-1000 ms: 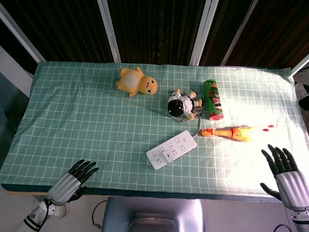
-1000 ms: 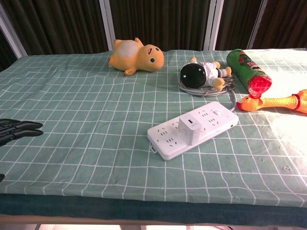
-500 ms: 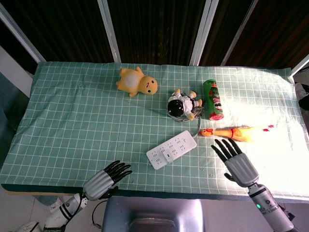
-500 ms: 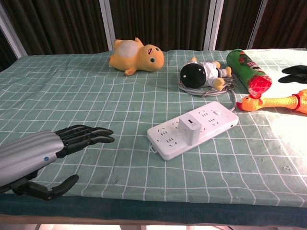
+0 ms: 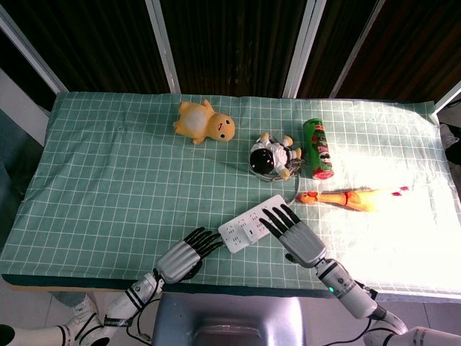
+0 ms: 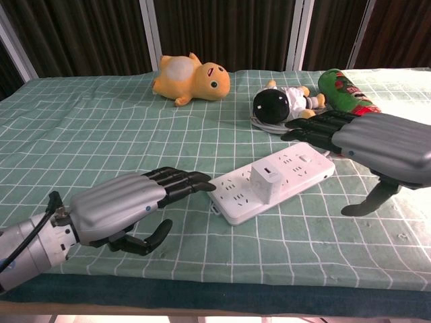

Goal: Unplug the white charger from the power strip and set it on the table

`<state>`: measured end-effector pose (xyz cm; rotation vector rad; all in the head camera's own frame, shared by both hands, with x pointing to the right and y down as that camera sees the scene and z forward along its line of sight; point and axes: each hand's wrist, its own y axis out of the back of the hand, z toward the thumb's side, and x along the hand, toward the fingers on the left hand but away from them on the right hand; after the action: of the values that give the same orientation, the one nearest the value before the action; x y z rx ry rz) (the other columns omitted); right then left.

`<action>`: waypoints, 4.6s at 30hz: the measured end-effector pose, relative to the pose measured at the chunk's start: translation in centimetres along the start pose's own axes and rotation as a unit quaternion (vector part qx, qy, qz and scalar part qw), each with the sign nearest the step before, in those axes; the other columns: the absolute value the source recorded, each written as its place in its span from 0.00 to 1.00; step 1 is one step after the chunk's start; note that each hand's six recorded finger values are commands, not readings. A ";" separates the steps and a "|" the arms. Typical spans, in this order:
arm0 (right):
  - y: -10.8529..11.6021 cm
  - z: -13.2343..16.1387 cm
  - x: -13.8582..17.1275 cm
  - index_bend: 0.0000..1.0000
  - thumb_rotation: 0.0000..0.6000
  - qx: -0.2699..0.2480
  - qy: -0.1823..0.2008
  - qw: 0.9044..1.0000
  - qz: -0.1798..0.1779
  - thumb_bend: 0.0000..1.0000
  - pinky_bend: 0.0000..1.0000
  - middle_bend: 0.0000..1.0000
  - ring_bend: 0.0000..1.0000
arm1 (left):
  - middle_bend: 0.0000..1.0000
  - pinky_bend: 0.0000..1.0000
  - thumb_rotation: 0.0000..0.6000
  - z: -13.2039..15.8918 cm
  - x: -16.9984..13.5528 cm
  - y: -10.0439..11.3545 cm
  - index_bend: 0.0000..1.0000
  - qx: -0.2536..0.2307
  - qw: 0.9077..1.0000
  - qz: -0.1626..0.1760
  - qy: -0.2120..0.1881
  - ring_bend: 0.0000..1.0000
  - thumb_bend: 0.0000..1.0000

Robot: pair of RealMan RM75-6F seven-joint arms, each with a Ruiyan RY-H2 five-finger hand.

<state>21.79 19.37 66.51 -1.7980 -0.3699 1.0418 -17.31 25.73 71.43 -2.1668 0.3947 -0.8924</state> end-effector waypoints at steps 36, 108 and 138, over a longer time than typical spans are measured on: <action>-2.6 4.4 -4.2 0.04 1.00 -0.035 -0.004 0.999 0.030 0.19 0.01 0.00 0.00 | 0.00 0.02 1.00 -0.6 5.5 -2.3 0.00 0.009 0.999 -0.020 0.047 0.00 0.69; -2.1 4.6 -6.5 0.59 1.00 0.017 -0.045 0.999 -0.014 0.40 0.53 0.39 0.40 | 0.00 0.02 1.00 -0.5 5.6 -3.1 0.00 0.041 0.998 -0.035 0.038 0.00 0.69; -0.7 5.0 -5.1 0.85 1.00 -0.041 -0.039 0.997 -0.046 0.45 0.69 0.58 0.69 | 0.00 0.02 1.00 -0.1 6.0 -3.7 0.00 0.066 0.997 -0.038 0.031 0.00 0.69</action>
<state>14.99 19.34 68.85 -1.7986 -0.5456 1.0478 -13.11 25.00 77.03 -2.0487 0.2763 -1.0020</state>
